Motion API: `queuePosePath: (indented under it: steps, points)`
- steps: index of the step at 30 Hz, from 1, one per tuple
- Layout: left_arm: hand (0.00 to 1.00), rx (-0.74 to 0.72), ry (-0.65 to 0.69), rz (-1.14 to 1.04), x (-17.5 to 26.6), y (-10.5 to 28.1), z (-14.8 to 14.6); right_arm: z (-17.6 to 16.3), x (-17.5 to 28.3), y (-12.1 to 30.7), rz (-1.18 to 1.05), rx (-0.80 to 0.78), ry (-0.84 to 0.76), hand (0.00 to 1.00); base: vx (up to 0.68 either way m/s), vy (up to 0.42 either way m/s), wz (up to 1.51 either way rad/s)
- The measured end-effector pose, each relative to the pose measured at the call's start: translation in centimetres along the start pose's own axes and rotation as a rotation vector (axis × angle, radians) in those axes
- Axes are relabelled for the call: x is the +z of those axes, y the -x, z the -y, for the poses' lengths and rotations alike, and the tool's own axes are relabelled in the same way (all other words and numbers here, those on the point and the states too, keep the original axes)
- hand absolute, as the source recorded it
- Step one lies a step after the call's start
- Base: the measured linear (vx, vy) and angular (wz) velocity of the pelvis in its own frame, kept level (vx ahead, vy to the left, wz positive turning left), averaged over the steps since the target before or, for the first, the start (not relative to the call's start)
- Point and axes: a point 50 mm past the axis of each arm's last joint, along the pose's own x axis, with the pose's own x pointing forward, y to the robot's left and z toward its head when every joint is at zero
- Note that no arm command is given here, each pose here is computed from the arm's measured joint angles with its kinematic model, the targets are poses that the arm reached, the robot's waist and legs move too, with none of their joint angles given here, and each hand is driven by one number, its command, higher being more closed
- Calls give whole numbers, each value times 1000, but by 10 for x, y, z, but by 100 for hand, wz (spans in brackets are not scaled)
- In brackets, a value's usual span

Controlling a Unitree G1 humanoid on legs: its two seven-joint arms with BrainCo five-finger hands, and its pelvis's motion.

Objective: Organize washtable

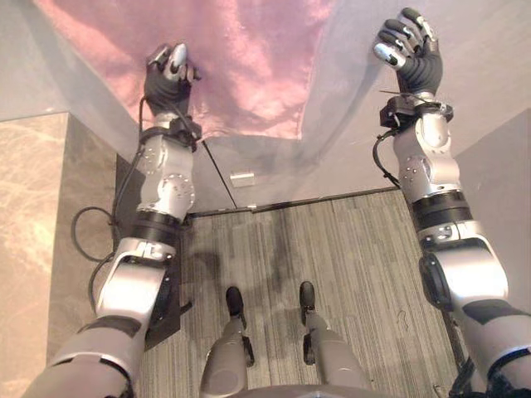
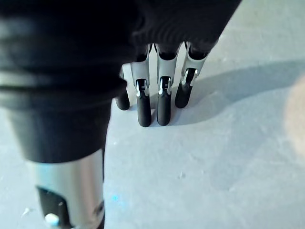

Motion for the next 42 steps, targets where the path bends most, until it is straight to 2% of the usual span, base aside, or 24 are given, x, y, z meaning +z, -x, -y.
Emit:
queuePosePath:
  steps: [5, 12, 17, 19, 23, 27, 29, 30, 33, 34, 36, 37, 39, 42]
  points:
    - [0, 169, -26, -34, -6, 23, -49, 23, -18, 15, -56, -45, 18, 0, 0, 0, 0]
    - [0, 305, -30, -178, -41, 71, -87, 43, -40, 34, -127, -97, 32, 0, 3, 2, 3]
    - [0, 496, -4, -413, -96, 133, -115, 54, -61, 54, -193, -141, 47, 0, -5, 0, 0]
    - [0, 580, -4, -532, -116, 165, -125, 62, -82, 71, -268, -189, 25, 0, -5, -2, -4]
    - [0, 661, -113, -755, -139, 224, -140, 82, -136, 131, -490, -324, -10, 0, 0, 0, 0]
    - [0, 625, -268, -921, -148, 261, -144, 104, -170, 196, -687, -458, -11, 0, 11, 5, 1]
    - [0, 597, -388, -1045, -150, 295, -148, 113, -186, 241, -806, -530, -29, 0, 66, 22, -9]
    - [0, 605, -403, -1075, -150, 305, -149, 116, -189, 255, -843, -542, -22, 0, 79, 22, -12]
    - [0, 617, -480, -1258, -150, 357, -152, 126, -201, 332, -1044, -622, 13, 0, 92, 16, -7]
    - [0, 617, -488, -1284, -149, 364, -152, 126, -201, 345, -1079, -630, 17, 0, 104, 8, -8]
    - [0, 602, -515, -1369, -148, 391, -148, 122, -202, 407, -1244, -705, 1, 0, 102, 7, -6]
    - [0, 604, -511, -1376, -148, 394, -147, 122, -202, 414, -1261, -716, -3, 0, 100, 12, -8]
    - [0, 620, -477, -1418, -148, 411, -142, 120, -194, 459, -1353, -837, -44, 0, 96, 16, -15]
    - [0, 680, -441, -1416, -147, 418, -142, 120, -182, 499, -1405, -1001, -86, 0, 68, 15, -14]
